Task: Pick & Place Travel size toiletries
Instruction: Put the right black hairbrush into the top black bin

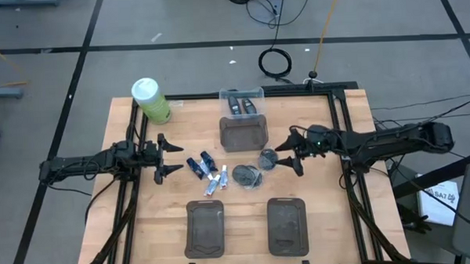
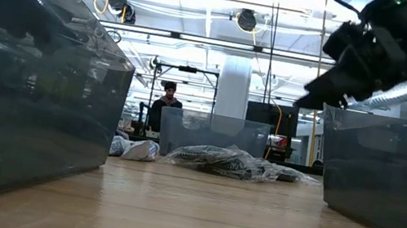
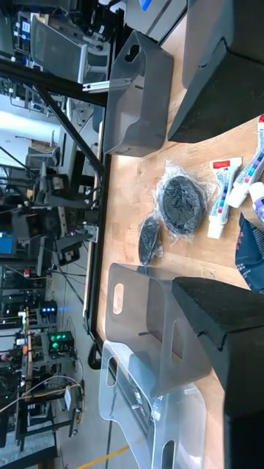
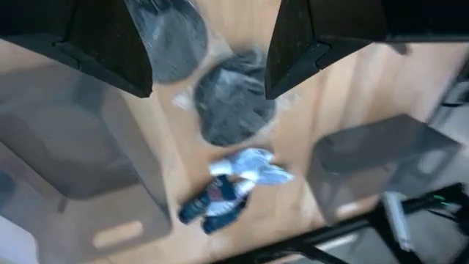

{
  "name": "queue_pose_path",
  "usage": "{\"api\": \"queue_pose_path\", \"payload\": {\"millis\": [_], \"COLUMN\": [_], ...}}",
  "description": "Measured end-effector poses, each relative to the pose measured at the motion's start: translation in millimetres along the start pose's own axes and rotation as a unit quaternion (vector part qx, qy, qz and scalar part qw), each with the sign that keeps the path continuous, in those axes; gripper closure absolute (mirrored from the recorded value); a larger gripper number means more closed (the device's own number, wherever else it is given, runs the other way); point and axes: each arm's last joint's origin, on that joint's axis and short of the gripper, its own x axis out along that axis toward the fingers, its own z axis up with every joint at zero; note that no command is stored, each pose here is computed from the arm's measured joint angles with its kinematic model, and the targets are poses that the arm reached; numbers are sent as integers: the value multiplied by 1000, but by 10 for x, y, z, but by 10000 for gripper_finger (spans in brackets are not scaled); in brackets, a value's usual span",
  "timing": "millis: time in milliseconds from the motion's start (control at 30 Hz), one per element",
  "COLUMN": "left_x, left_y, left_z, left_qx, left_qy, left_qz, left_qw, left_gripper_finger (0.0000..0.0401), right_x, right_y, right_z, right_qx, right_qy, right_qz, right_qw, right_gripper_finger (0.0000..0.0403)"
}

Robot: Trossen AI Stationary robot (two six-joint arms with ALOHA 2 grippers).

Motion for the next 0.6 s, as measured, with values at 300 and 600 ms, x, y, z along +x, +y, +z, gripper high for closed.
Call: {"api": "queue_pose_path", "payload": {"millis": [300,600], "left_x": [0,0], "left_y": [0,0], "left_z": [0,0], "left_qx": [0,0], "left_qy": [0,0], "left_qz": [0,0], "left_qw": [1000,1000], "left_gripper_finger": [95,95], "right_x": [104,477], "right_y": [168,200], "right_z": [-149,-207], "right_qx": [5,-72], "right_qy": [72,194], "right_qz": [-59,-99], "right_qw": [996,973], "right_gripper_finger": [151,151]}}
